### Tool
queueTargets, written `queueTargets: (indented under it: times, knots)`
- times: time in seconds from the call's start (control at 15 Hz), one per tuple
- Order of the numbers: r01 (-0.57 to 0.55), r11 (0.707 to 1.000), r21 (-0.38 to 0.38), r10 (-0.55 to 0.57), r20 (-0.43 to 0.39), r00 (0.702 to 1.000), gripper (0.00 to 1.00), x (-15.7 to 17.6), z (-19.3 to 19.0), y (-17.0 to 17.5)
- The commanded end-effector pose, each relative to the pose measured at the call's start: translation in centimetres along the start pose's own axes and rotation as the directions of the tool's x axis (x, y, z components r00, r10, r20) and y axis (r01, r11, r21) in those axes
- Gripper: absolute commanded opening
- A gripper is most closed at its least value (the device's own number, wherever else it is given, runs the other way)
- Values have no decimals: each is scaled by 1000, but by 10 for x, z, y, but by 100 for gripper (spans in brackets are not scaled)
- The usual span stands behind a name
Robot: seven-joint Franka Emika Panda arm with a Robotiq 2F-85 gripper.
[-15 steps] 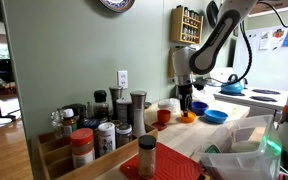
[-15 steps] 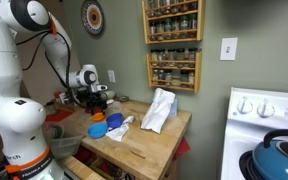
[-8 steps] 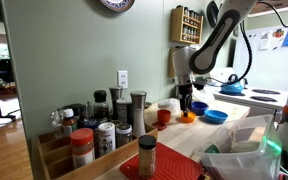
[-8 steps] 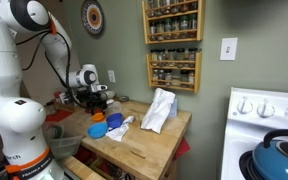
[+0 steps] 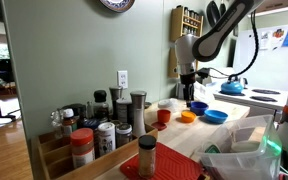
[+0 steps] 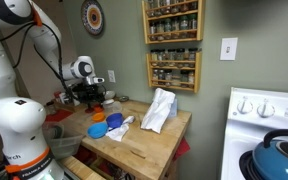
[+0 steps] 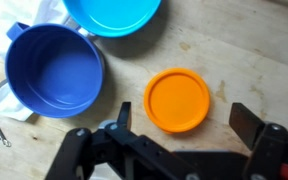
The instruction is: Place the orange lid on the orange container
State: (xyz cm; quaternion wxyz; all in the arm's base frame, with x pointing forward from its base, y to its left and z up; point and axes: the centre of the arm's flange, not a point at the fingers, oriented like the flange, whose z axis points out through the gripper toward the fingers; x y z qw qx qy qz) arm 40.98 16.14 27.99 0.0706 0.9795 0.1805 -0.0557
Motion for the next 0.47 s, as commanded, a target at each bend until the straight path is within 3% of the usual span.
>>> queueTargets:
  times: [0.0, 0.07, 0.13, 0.4]
  knots:
    - [19, 999, 30, -17, -58, 998, 100, -29, -37, -3]
    - [23, 999, 31, -20, -74, 997, 100, -31, -43, -3]
    - [8, 1000, 20, -7, -55, 998, 100, -9, -29, -2]
    - [7, 1000, 20, -6, -66, 998, 100, -9, -34, -1]
